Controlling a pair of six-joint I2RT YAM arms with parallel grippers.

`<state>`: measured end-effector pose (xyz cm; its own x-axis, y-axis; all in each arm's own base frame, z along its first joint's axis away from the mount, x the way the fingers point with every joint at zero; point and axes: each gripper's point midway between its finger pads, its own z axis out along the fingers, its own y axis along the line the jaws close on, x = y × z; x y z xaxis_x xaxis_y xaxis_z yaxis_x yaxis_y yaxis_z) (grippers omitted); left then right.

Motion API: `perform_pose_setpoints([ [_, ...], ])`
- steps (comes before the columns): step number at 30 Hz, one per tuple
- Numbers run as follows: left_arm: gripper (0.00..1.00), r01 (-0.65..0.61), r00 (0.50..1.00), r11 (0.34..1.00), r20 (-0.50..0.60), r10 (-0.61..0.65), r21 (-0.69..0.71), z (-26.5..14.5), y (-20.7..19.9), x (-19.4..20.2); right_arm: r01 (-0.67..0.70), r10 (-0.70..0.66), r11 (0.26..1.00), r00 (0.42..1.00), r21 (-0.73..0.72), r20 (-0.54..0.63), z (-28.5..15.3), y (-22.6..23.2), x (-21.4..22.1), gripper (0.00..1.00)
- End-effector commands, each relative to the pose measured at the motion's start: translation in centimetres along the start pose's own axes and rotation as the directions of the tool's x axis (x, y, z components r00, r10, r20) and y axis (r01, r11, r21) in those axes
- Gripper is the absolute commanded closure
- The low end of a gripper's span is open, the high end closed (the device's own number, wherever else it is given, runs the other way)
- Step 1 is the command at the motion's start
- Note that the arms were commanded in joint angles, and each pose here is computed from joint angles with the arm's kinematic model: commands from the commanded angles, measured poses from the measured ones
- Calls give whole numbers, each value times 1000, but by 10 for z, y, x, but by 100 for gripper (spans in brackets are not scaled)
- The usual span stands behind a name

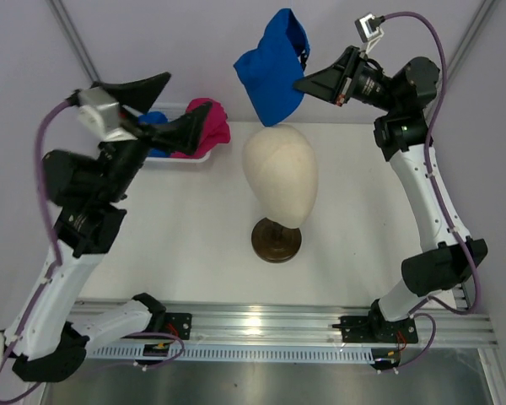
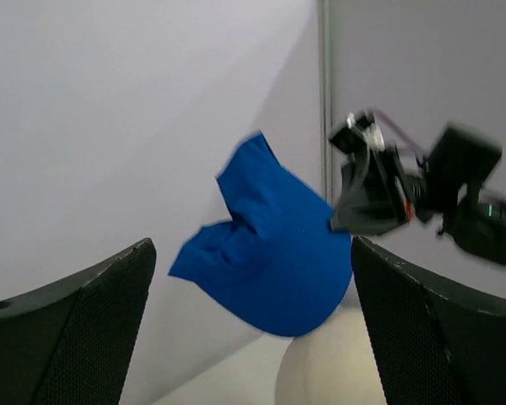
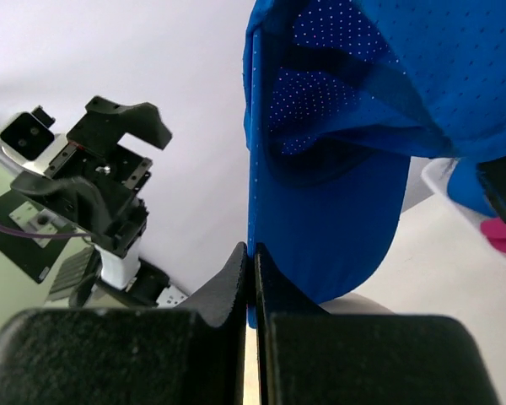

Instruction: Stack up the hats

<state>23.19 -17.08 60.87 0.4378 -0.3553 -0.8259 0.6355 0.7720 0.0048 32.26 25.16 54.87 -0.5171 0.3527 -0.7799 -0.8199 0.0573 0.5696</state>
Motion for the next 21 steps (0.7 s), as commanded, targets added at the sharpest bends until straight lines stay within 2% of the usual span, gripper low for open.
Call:
perform_pose_setpoints([
  [1,1,-194,955,939,-163,247,284,16,-24,58,60,-72,988,994,-140,-84,1,41,2,100],
  [2,1,-172,934,932,-247,257,319,23,-23,91,59,-74,987,993,-148,-93,3,42,3,100],
  [3,0,-200,919,920,-262,295,336,28,-20,100,50,-67,987,993,-155,-100,5,43,4,100],
  [4,0,-233,921,914,-228,317,331,39,-19,80,54,-71,985,992,-162,-100,6,46,3,100],
  [5,1,-222,895,922,-307,322,318,47,-9,113,55,-72,984,993,-168,-97,6,47,2,100],
  [7,0,-281,885,918,-294,361,279,64,3,106,35,-53,982,994,-186,-93,9,52,1,100],
  [8,1,-293,875,920,-316,367,259,72,11,119,28,-47,981,995,-192,-92,9,54,1,100],
  [11,0,-356,852,911,-327,409,210,85,27,123,-1,-22,976,995,-218,-101,15,60,5,100],
  [14,1,-385,840,903,-331,429,193,98,35,127,-15,-11,973,993,-230,-114,19,63,9,100],
  [18,3,-407,856,901,-283,433,147,111,41,117,-34,6,974,992,-223,-124,22,57,13,100],
  [21,7,-415,871,887,-194,452,203,114,25,106,-45,16,974,991,-220,-134,23,51,16,100],
])
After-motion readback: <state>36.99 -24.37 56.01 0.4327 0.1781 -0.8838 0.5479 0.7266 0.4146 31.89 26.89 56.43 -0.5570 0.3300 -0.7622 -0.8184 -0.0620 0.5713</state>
